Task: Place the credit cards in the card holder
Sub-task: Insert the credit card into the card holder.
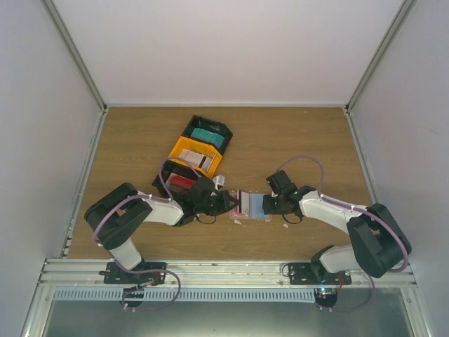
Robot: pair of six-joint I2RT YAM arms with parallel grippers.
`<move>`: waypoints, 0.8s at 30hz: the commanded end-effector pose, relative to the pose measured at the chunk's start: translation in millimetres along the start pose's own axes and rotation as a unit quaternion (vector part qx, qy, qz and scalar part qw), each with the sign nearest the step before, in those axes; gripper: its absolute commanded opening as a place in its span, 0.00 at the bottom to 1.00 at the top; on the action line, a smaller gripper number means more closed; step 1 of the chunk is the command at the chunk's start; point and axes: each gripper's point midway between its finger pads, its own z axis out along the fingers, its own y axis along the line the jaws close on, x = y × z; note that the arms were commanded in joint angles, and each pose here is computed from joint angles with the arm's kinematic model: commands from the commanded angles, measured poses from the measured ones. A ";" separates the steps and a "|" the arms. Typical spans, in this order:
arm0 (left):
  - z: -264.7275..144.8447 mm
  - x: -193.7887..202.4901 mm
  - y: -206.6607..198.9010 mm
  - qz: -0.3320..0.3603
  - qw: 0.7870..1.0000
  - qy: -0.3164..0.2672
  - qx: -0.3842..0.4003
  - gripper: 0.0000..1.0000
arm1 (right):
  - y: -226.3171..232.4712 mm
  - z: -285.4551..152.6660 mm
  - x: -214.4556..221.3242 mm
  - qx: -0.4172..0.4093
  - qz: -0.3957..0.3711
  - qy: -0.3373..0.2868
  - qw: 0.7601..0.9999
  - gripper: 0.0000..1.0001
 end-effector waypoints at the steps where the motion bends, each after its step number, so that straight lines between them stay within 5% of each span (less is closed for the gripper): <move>1: 6.1 -2.6 -3.1 0.005 1.000 -0.010 0.016 0.00 | -15.9 11.5 29.4 0.031 0.010 0.050 0.998 0.42; 24: -2.8 -3.2 -12.1 -0.012 0.999 -0.017 0.047 0.00 | -16.6 14.2 31.8 0.029 0.013 0.049 0.998 0.36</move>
